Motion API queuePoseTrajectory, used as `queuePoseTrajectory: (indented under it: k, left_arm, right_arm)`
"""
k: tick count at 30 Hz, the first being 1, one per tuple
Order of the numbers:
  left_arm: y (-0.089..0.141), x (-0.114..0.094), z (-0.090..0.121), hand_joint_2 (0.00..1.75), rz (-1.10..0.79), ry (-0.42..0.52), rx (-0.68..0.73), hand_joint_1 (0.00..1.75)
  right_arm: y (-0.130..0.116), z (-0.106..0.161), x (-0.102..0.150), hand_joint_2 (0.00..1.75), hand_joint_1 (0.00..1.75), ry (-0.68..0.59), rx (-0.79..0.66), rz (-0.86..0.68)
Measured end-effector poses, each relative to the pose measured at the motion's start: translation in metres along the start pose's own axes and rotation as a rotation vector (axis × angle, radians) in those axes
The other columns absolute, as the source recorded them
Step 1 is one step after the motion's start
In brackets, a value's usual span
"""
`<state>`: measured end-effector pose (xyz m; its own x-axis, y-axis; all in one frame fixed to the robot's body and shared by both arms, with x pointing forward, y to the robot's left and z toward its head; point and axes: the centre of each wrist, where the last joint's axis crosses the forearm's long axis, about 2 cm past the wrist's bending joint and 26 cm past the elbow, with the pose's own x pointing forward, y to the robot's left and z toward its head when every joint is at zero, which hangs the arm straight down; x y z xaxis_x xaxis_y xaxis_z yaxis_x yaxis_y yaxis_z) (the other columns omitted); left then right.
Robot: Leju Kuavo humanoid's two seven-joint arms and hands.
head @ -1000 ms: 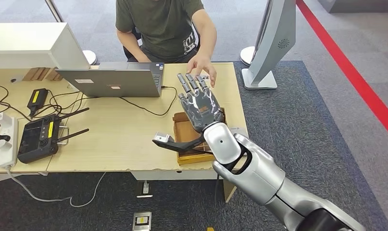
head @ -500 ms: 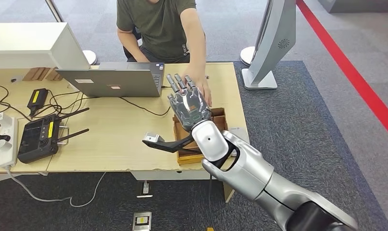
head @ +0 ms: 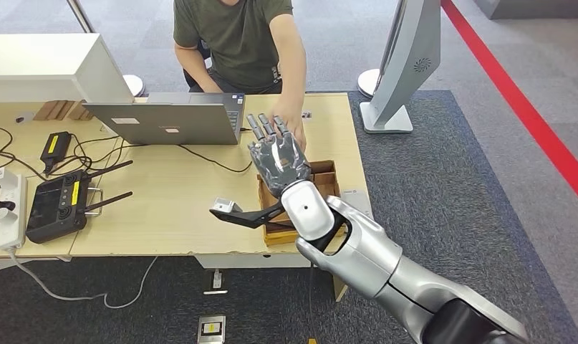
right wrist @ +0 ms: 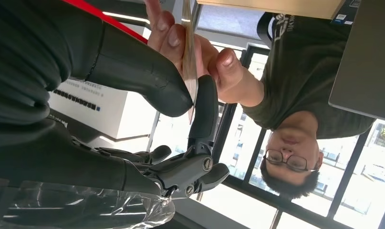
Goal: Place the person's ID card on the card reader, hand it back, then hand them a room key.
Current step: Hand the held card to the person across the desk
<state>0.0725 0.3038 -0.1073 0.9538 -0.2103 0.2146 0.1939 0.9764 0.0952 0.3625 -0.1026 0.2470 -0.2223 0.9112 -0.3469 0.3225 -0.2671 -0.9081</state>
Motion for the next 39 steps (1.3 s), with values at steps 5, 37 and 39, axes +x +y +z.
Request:
queuePoseTrajectory:
  k: [5,37,39]
  left_arm:
    - [0.000,0.000,0.000,0.00,0.000,0.000,0.002,0.00]
    - [0.001,-0.007,0.000,0.00,0.008,0.014,0.014,0.00]
    - [0.001,-0.007,0.000,0.00,0.009,0.016,0.018,0.00]
  right_arm:
    - [0.000,0.000,-0.001,0.00,0.00,0.000,-0.027,-0.009]
    - [0.086,0.089,-0.229,0.00,0.00,0.603,0.393,0.293]
    - [0.101,0.115,-0.245,0.00,0.00,0.654,0.449,0.292]
